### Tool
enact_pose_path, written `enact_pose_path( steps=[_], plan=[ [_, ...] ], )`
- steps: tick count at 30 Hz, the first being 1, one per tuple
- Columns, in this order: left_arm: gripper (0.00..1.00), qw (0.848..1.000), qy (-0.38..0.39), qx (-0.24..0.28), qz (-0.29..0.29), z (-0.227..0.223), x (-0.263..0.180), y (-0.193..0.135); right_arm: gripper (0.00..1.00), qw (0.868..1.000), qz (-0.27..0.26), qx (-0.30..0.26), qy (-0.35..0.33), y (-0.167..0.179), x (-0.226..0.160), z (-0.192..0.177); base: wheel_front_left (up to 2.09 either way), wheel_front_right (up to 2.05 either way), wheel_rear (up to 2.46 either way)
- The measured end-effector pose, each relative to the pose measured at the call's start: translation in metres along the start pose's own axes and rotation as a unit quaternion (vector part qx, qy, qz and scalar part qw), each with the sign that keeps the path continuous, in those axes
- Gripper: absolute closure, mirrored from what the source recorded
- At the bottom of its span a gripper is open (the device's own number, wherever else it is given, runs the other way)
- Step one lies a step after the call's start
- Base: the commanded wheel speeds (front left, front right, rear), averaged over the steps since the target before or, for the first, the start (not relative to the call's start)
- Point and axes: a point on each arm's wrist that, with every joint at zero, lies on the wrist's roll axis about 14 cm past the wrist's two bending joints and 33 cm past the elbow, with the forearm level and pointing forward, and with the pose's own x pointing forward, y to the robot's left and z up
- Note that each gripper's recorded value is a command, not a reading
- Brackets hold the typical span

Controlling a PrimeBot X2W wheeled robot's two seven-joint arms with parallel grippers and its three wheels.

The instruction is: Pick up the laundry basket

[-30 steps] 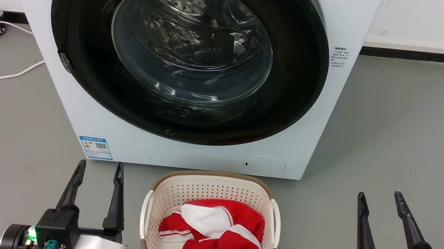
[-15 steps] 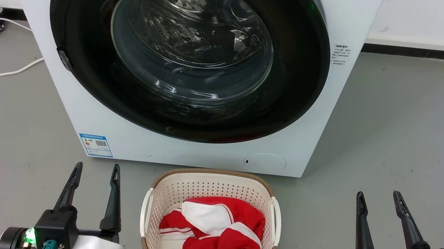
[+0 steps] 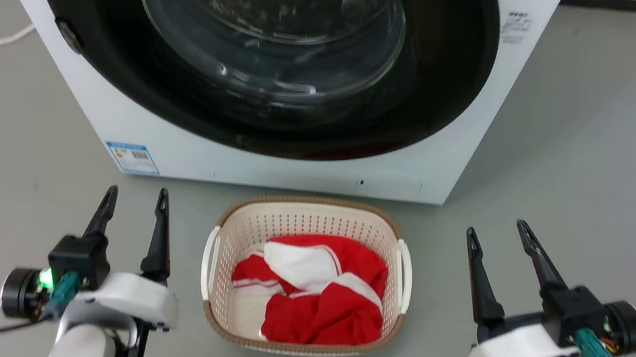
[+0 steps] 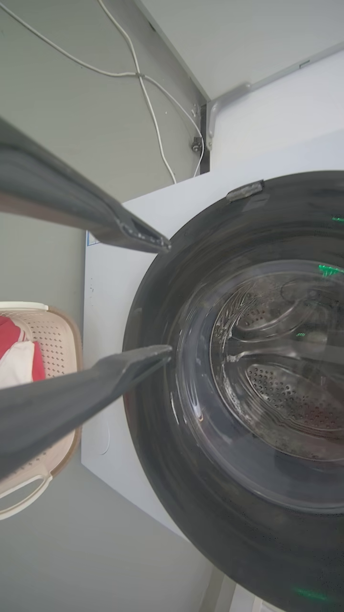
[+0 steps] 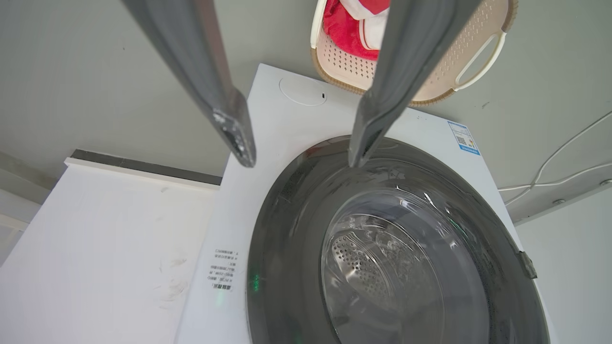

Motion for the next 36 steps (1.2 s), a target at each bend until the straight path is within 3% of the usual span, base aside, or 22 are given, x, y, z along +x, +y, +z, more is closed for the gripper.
enact_pose_path(
  steps=[17, 26, 36],
  plan=[
    [0.0, 0.988, 0.15, 0.03, -0.035, -0.119, 0.079, 0.002, 0.0, 0.989, 0.055, -0.021, 0.136, 0.009, 0.073, -0.116, 0.0, 0.0, 0.0],
    [0.0, 0.966, 0.249, 0.04, -0.05, -0.196, 0.087, 0.003, 0.0, 0.967, 0.081, -0.024, 0.24, 0.013, 0.078, -0.199, 0.0, 0.0, 0.0],
    [0.0, 0.939, 0.337, 0.038, -0.06, -0.259, 0.084, 0.002, 0.0, 0.942, 0.097, -0.023, 0.321, 0.014, 0.078, -0.262, 0.0, 0.0, 0.0]
  ],
)
